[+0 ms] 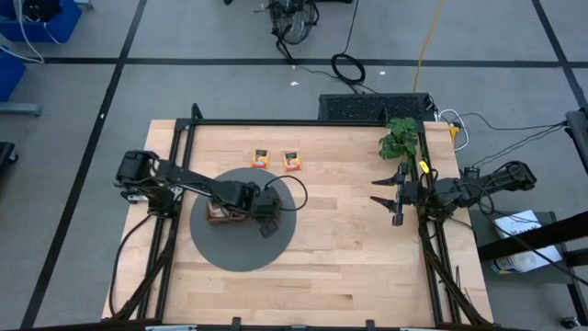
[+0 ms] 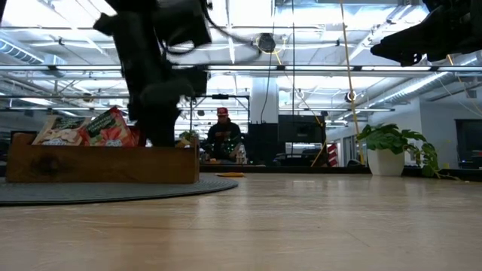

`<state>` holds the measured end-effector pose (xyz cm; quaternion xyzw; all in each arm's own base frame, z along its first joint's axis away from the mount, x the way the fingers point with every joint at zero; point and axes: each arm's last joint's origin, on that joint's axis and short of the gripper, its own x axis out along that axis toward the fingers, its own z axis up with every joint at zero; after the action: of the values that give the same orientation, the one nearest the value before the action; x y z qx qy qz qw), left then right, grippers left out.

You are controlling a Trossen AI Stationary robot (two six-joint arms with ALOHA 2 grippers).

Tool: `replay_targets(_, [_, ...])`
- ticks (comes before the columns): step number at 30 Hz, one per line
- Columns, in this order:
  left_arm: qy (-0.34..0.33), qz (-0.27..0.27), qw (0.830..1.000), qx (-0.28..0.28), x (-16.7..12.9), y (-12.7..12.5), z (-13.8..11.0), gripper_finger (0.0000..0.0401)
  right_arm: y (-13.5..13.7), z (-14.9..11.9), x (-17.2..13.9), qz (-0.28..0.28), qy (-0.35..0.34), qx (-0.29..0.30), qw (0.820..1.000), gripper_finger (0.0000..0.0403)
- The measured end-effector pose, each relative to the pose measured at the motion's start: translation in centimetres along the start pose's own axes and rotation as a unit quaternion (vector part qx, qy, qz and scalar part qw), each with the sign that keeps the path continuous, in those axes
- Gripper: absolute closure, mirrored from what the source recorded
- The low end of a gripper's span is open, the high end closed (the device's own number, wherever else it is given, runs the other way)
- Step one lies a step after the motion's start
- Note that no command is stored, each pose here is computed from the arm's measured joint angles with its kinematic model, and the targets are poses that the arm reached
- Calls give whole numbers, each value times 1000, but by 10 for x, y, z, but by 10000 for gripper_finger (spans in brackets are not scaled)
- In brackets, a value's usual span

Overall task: Pick & Place Tea
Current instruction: Put the yellow tea bag into the right section of the wooden organizer

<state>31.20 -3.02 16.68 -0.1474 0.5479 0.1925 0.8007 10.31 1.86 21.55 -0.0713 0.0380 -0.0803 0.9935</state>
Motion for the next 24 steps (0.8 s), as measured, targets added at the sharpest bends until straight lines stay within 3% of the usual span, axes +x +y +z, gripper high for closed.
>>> replay_targets(9, [-4,27,1000,-11,0,7,1,399,0,0,0,0,2,-1,1000,216])
replay_targets(16, [-41,42,998,-19,-21,10,3,394,0,0,0,0,2,-1,1000,216])
replay_targets(24, [-28,36,999,-12,-33,16,0,392,0,0,0,0,2,-1,1000,216])
